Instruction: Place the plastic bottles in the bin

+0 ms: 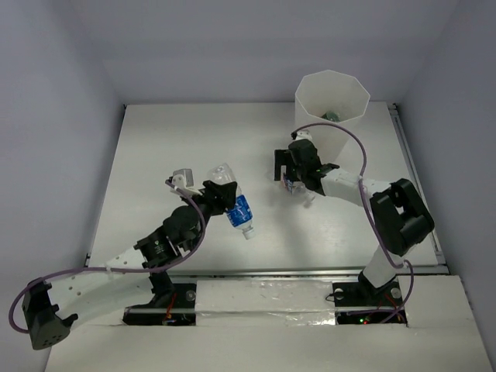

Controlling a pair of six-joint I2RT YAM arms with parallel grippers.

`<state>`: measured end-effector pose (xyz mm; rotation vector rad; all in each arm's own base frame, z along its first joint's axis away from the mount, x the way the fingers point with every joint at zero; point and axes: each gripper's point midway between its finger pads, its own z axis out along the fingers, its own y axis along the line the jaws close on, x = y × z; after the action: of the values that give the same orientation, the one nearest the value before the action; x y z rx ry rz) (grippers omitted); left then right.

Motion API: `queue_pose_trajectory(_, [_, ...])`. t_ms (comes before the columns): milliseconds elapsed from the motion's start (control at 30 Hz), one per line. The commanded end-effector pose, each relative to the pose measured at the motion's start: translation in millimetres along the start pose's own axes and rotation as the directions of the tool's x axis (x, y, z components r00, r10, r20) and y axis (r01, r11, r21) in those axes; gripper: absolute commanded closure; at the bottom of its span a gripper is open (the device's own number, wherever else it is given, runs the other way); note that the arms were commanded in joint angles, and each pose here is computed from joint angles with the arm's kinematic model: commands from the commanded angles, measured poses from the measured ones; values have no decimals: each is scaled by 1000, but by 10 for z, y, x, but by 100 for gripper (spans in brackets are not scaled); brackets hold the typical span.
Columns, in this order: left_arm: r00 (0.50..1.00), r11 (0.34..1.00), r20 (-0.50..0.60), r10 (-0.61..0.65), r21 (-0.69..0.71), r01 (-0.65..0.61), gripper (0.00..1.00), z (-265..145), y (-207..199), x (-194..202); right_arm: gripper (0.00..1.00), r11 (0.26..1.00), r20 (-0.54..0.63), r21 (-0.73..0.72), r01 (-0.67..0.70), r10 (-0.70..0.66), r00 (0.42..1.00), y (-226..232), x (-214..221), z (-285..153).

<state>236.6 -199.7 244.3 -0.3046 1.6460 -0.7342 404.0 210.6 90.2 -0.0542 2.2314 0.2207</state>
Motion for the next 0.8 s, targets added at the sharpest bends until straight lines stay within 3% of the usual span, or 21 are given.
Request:
queue_pose_trajectory(0, [998,1000,55,-2,12,1,71,-30,-68,-232,0,1000,-2,2,21,-21,1000,102,3,60])
queue_pose_trajectory(200, [996,999,92,-2,38,-1,71,-41,-207,-435,9,999,-62,-44,27,-30,998,300,385,29])
queue_pose_trajectory(433, [983,994,179,-44,103,26,70,-36,-535,-845,53,993,-107,-121,14,-27,994,564,679,-143])
queue_pose_trajectory(533, [973,993,229,-40,115,14,70,-3,-683,-1044,63,977,-89,-213,-29,10,996,683,659,-283])
queue_pose_trajectory(767, [940,989,341,-33,146,-18,70,206,-1123,-1594,63,923,75,-381,-63,99,992,719,223,-1112])
